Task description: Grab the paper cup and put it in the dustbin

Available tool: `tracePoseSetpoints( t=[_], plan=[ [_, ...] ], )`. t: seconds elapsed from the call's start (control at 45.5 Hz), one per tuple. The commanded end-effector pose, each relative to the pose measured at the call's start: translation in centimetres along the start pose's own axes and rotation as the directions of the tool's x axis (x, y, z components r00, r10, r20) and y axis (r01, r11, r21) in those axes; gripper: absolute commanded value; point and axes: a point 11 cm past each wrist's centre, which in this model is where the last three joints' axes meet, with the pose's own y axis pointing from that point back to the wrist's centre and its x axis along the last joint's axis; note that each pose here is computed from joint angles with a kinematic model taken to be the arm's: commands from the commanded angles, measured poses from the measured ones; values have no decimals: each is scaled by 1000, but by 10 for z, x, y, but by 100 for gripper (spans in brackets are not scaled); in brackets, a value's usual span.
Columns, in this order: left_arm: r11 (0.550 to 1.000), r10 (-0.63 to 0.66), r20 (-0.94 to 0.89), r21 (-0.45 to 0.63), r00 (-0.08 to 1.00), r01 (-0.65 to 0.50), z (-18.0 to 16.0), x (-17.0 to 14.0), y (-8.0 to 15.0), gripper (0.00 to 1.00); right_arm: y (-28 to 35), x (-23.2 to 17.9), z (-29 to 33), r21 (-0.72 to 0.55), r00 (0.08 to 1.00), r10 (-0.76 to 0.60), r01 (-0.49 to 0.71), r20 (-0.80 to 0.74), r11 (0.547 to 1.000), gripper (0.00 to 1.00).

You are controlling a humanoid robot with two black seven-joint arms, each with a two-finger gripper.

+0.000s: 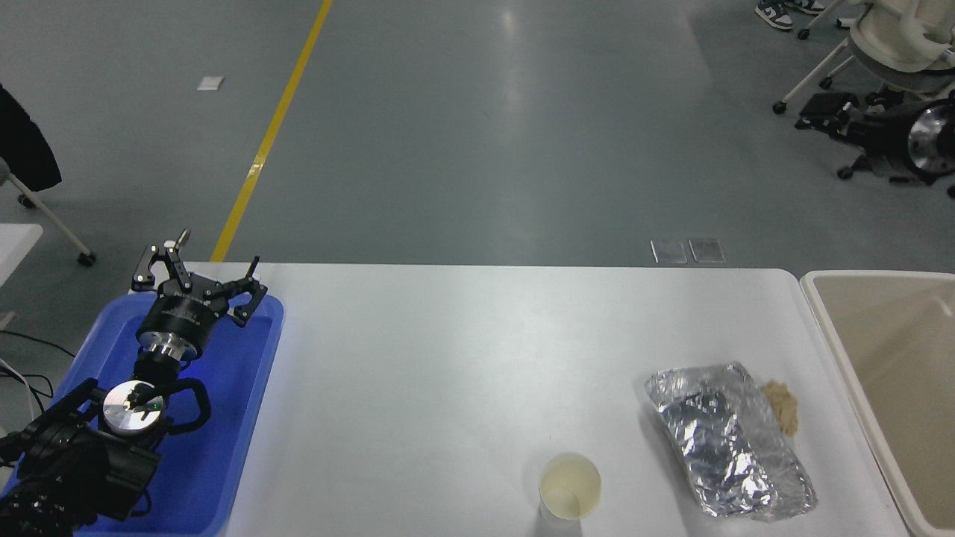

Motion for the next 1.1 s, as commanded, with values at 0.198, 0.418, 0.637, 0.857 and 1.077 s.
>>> tracePoseSetpoints(
  t=[0.198,0.418,0.637,0.857,1.077],
  plan=[
    [1000,-1,0,0,1000,1,0,0,0,100,64,-26,-80,19,935,-284,295,-213,955,100],
    [1000,-1,0,0,1000,1,0,0,0,100,80,-59,-123,57,880,-339,377,-332,924,100],
    [1000,-1,-1,-1,1000,1,0,0,0,100,78,-101,-152,38,793,-394,463,-464,886,100],
    [1000,1,0,-2,1000,-1,0,0,0,100,72,-152,-142,-37,693,-513,577,-507,816,100],
    [1000,1,-1,-3,1000,-1,0,0,0,100,69,-193,-136,-52,616,-596,672,-516,739,100]
  ],
)
